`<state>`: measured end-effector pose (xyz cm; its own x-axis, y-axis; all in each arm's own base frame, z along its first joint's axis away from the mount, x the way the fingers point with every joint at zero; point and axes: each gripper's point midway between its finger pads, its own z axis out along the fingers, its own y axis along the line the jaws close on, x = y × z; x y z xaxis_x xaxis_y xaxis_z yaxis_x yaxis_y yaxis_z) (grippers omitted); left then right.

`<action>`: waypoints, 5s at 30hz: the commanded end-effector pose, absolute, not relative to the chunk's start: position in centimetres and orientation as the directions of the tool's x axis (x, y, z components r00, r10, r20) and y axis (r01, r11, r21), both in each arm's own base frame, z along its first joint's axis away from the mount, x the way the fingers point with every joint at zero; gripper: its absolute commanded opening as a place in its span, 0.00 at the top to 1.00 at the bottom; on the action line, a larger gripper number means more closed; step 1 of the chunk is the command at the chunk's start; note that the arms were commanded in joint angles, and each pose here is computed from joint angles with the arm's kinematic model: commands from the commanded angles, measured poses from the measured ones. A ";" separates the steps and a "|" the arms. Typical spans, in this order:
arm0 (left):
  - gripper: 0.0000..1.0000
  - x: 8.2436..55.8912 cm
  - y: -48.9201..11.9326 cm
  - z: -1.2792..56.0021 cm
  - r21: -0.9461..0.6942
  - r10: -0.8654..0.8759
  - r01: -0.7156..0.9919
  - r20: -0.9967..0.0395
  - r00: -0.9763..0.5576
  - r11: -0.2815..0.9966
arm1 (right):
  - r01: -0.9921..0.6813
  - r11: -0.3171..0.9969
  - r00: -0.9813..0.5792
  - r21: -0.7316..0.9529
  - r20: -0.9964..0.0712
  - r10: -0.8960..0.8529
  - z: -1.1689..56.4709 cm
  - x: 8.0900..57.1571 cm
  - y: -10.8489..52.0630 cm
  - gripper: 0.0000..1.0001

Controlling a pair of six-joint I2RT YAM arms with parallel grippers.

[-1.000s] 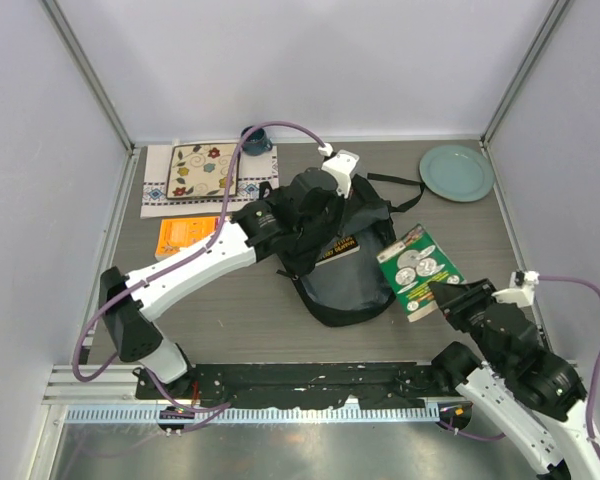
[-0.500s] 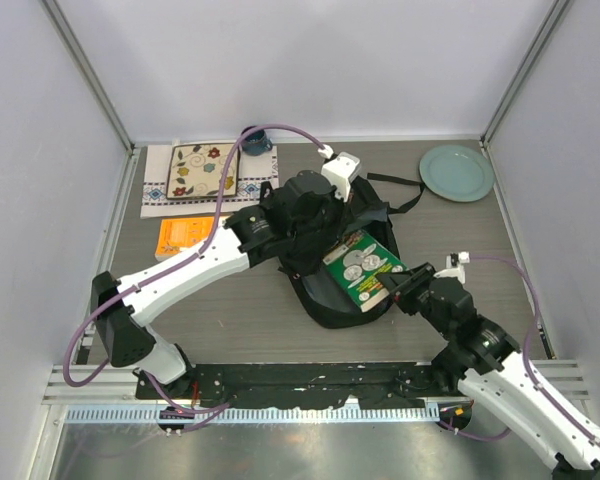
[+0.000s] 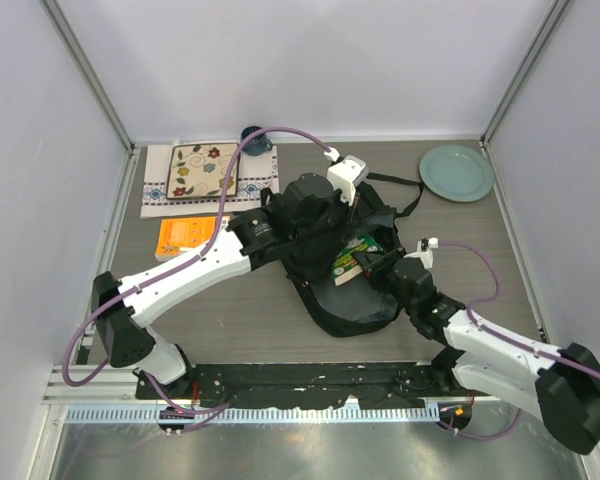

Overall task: Pack the student bag
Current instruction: Place the book in the student bag, then adjust the book at the center of the board.

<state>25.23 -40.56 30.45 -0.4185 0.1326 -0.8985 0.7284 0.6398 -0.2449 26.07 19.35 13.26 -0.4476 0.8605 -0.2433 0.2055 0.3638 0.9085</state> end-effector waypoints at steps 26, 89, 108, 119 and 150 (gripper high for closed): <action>1.00 24.5 -39.7 31.7 -0.278 0.041 0.737 -0.923 -0.383 0.616 | 0.230 0.441 -0.614 0.867 -0.222 0.757 3.7 24.0 21.8 0.17; 0.11 27.3 -33.1 28.3 -0.257 0.023 0.528 -0.885 -0.466 0.809 | 0.171 0.551 -0.184 0.817 -0.523 0.832 18.8 19.1 6.7 0.36; 0.00 31.3 -1.0 15.4 -0.465 -0.694 -0.530 -0.587 -0.416 0.710 | 0.002 0.609 -0.435 0.793 -0.548 0.715 20.6 20.4 14.0 0.35; 0.01 32.8 5.7 9.9 -0.402 -0.797 -0.725 -0.501 -0.337 0.560 | -0.010 0.581 -0.406 0.814 -0.534 0.742 21.1 19.8 13.2 0.35; 0.53 36.6 8.4 3.8 -0.404 -0.826 -0.730 -0.388 -0.409 0.551 | 0.037 0.599 -0.365 0.800 -0.547 0.754 19.3 19.4 11.5 0.34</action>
<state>35.14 8.54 2.89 -0.3934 -0.8429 -0.3671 -0.7806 0.5172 -0.3510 19.14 11.90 18.52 -0.4021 0.7370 -0.5433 0.0456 0.6087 0.7921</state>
